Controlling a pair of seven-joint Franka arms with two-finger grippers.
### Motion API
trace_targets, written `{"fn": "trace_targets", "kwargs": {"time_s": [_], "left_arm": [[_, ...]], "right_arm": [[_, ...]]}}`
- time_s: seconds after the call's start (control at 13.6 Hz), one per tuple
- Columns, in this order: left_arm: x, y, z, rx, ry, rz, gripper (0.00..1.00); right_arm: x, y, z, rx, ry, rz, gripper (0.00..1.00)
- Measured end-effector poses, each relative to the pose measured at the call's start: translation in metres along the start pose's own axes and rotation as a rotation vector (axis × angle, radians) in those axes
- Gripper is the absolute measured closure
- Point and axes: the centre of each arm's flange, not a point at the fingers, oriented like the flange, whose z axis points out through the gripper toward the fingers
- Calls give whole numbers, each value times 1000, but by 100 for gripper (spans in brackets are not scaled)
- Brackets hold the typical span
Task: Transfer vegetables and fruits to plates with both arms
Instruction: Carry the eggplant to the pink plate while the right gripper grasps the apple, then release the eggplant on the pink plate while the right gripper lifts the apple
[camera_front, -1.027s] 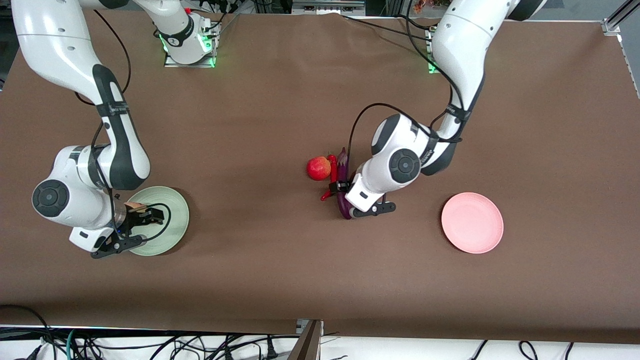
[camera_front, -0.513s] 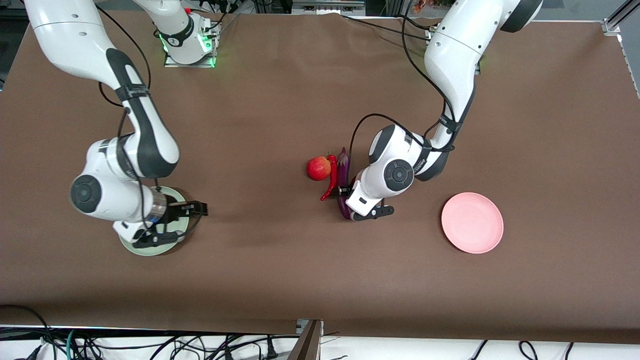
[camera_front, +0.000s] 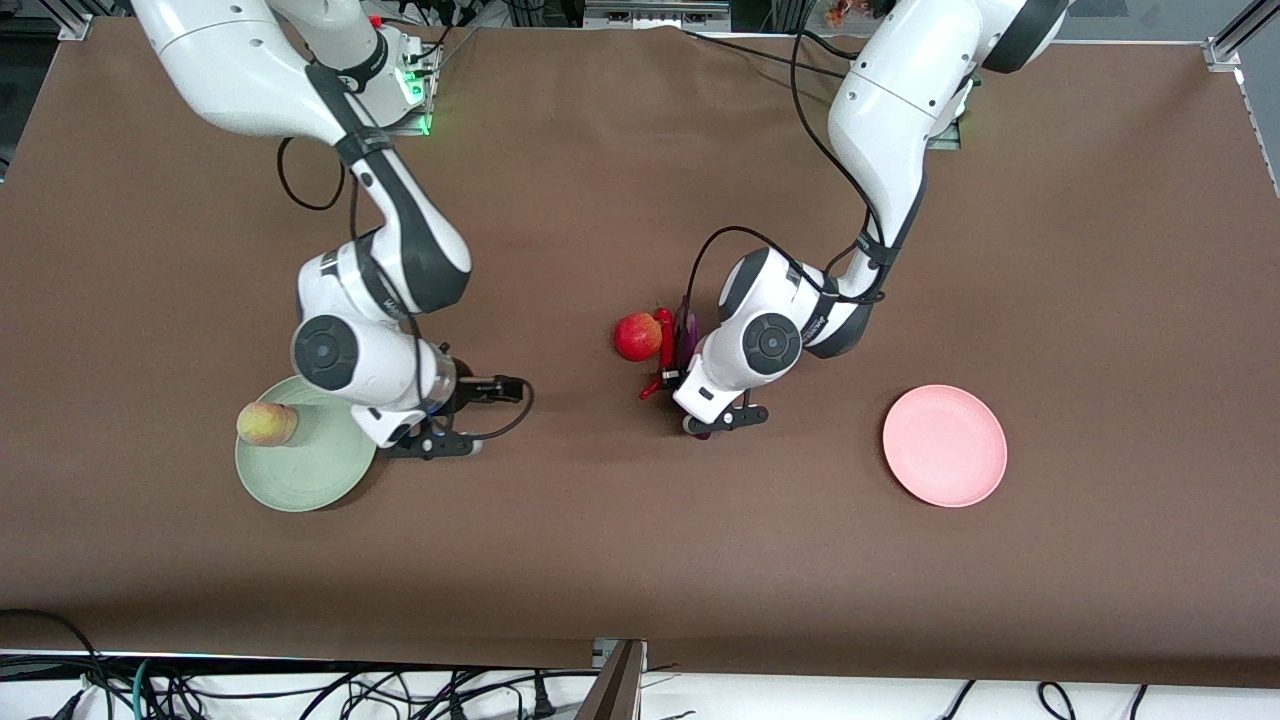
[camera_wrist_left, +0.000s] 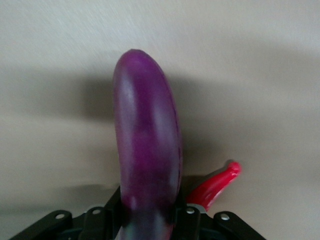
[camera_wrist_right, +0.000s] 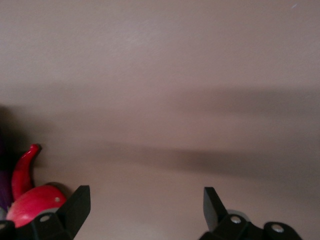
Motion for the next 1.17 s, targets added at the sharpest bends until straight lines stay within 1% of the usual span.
{"fn": "trace_targets", "kwargs": {"time_s": [0.07, 0.22, 0.37, 0.51, 0.59, 0.66, 0.81, 0.88, 1.03, 1.17], "left_arm": [[13, -11, -9, -1, 5, 0, 59], [51, -56, -41, 0, -20, 19, 59], [92, -121, -88, -23, -33, 87, 59], [119, -183, -127, -47, -39, 136, 61], [127, -210, -141, -52, -47, 152, 61], [133, -234, -152, -38, -53, 189, 61], [144, -272, -165, 23, -47, 292, 61], [149, -291, -170, 34, -44, 336, 61], [157, -332, -173, 22, -49, 392, 61], [162, -354, -165, 14, -62, 410, 61]], "right_arm": [[-5, -12, 3, -2, -3, 5, 0], [-18, -38, 9, -7, -11, 24, 0], [-38, -75, 18, -14, -20, 39, 0], [-61, -117, 28, -9, -6, 80, 0], [-73, -137, 35, -5, 4, 102, 0], [-83, -153, 44, -9, 13, 114, 0], [-96, -170, 66, -32, 28, 131, 0], [-99, -173, 76, -45, 34, 137, 0], [-98, -171, 91, -55, 33, 144, 0], [-95, -169, 101, -49, 38, 160, 0]]}}
